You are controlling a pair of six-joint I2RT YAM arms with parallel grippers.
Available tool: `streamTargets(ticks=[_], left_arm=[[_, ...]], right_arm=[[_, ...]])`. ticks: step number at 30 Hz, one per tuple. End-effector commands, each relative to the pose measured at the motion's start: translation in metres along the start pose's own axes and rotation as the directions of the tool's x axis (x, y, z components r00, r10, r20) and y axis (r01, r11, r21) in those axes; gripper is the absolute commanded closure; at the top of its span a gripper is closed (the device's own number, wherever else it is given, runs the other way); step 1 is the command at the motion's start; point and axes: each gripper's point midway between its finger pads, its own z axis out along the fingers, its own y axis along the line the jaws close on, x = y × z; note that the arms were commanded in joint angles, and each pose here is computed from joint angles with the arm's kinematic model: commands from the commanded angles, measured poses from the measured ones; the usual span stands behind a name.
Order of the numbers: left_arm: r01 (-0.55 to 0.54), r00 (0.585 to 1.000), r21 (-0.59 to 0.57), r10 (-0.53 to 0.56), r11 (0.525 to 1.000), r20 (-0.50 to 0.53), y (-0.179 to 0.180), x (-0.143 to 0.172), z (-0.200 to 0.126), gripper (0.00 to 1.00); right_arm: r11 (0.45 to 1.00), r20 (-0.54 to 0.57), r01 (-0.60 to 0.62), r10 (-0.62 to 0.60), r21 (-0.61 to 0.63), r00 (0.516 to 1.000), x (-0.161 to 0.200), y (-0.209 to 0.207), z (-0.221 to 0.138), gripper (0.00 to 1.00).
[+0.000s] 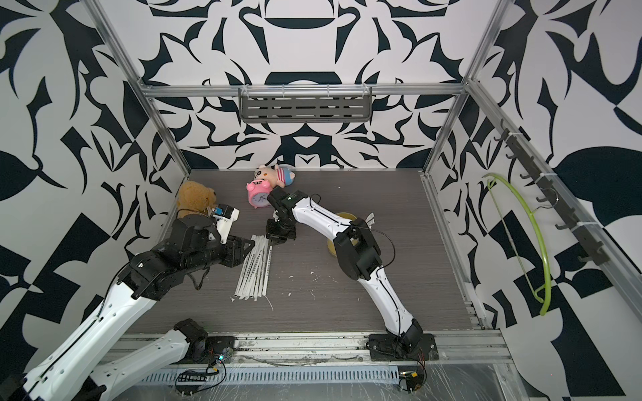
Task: Take the straws out of the storage container
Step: Place the straw at the center of the board.
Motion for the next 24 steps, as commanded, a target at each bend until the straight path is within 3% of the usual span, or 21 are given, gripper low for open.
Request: streamTargets(ticks=[1, 9, 11, 13, 16, 24], left_arm=[[-0.001, 1.000, 0.013, 0.001, 1.000, 0.003, -0.002, 0.000, 0.003, 0.46], [-0.002, 1.000, 0.014, 0.002, 1.000, 0.002, -0.002, -0.001, 0.005, 0.46], [-0.001, 1.000, 0.017, 0.001, 1.000, 0.005, -0.003, -0.002, 0.004, 0.45], [0.000, 1.000, 0.021, 0.000, 1.000, 0.006, -0.004, -0.002, 0.003, 0.46], [0.002, 1.000, 0.019, -0.003, 1.000, 0.008, -0.003, -0.002, 0.002, 0.46], [0.004, 1.000, 0.019, -0.004, 1.000, 0.013, -0.004, -0.003, 0.000, 0.46]], right_arm=[[0.998, 0.012, 0.002, -0.002, -0.058, 1.000, -0.003, 0.019, -0.018, 1.00], [0.998, -0.023, 0.008, -0.010, -0.058, 1.000, -0.003, 0.019, -0.011, 0.99], [0.998, -0.031, 0.013, -0.015, -0.060, 0.999, -0.002, 0.020, -0.010, 0.96], [0.998, -0.036, 0.014, -0.016, -0.059, 0.999, -0.002, 0.020, -0.008, 0.84], [0.998, -0.027, 0.019, -0.021, -0.057, 0.999, -0.004, 0.021, -0.011, 0.76], [0.997, -0.025, 0.030, -0.032, -0.077, 0.999, -0.004, 0.029, -0.018, 0.74]])
